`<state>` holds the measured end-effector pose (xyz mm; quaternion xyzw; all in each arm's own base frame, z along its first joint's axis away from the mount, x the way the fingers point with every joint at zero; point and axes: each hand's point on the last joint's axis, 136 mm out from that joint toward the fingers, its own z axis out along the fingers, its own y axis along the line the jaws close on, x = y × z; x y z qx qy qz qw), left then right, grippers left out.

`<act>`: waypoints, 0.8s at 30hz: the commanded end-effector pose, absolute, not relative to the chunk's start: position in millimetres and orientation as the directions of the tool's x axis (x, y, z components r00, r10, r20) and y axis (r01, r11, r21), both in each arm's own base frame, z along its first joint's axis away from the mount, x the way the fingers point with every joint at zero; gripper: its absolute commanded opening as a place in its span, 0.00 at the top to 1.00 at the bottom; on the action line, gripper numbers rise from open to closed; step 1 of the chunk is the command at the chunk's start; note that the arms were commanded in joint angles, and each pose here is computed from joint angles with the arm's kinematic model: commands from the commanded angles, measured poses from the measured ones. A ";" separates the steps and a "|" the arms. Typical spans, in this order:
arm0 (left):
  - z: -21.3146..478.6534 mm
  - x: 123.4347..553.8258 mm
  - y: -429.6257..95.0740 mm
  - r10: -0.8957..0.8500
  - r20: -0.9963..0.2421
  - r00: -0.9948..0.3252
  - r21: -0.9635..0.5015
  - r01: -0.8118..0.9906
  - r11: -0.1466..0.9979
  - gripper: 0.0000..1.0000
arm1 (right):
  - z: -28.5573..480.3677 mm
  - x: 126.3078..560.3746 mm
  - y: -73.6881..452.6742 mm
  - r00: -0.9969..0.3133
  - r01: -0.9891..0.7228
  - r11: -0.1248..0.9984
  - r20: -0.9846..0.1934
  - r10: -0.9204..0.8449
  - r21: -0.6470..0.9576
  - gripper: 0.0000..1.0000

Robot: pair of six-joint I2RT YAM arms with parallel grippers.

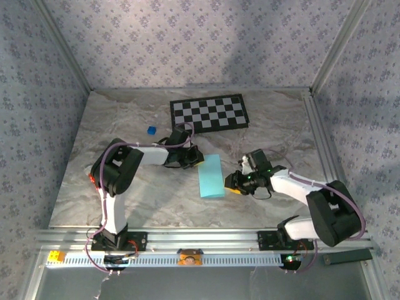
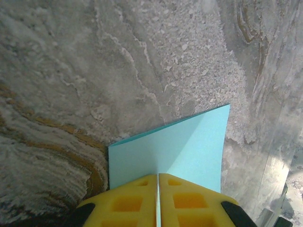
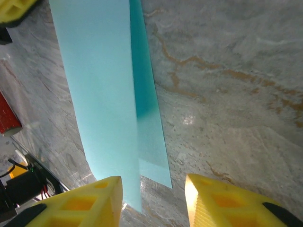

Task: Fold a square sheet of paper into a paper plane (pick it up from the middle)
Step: Fold the triangle a second time at the center of the table.

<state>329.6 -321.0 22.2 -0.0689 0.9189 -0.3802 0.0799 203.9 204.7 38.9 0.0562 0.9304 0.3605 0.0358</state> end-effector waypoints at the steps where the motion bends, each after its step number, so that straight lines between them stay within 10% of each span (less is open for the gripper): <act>1: -0.9 317.6 -310.1 -0.194 -0.053 -0.979 -0.667 -0.110 0.737 0.90 | 44.9 206.0 215.3 -0.994 0.079 0.707 -0.002 0.113 0.703 0.57; 24: 0.6 321.4 -318.1 -0.169 -0.059 -0.984 -0.681 -0.084 0.728 0.89 | 43.2 220.8 229.3 -0.993 0.101 0.678 0.029 0.117 0.728 0.56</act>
